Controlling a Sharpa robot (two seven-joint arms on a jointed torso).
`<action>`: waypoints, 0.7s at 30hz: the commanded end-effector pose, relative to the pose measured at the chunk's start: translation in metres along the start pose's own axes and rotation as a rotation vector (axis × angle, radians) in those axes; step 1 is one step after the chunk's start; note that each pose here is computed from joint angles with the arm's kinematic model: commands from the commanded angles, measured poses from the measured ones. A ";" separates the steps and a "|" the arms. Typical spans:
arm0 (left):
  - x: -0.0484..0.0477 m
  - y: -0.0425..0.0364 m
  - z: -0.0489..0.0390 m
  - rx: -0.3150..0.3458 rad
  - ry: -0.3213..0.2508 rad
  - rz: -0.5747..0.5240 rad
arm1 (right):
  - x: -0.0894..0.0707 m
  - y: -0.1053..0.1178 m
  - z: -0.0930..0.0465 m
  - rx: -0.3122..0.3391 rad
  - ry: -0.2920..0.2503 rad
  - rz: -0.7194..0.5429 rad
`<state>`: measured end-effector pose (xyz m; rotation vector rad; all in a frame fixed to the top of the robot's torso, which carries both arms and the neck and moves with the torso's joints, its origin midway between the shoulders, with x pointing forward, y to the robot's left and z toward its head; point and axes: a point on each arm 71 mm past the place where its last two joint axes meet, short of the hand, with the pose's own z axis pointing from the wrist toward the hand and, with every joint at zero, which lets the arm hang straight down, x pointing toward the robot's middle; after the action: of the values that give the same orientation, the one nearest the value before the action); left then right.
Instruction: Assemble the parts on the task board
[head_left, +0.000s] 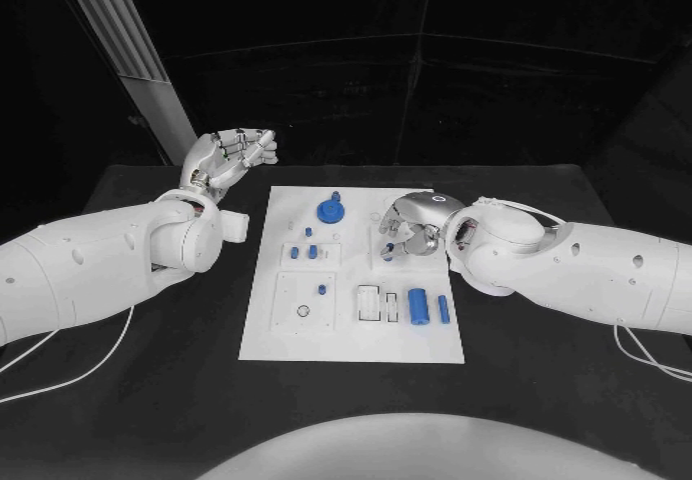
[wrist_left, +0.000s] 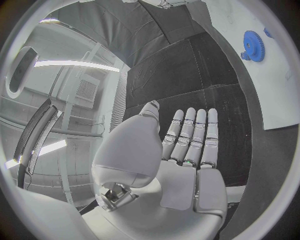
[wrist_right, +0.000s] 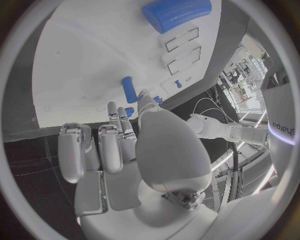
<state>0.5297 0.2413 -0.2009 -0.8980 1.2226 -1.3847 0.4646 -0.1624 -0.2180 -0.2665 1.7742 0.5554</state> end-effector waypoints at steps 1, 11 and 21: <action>0.0004 -0.0123 -0.0009 0.165 0.008 -0.008 | 0.002 0.000 0.001 0.020 0.038 -0.028; 0.0000 -0.0122 -0.0008 0.164 0.007 -0.007 | 0.005 0.003 0.002 0.014 0.066 -0.043; 0.0001 -0.0121 -0.0006 0.163 0.008 -0.007 | 0.005 0.006 0.000 0.012 0.066 -0.042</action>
<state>0.5297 0.2419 -0.2010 -0.8984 1.2223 -1.3837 0.4611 -0.1570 -0.2217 -0.3054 1.8254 0.5238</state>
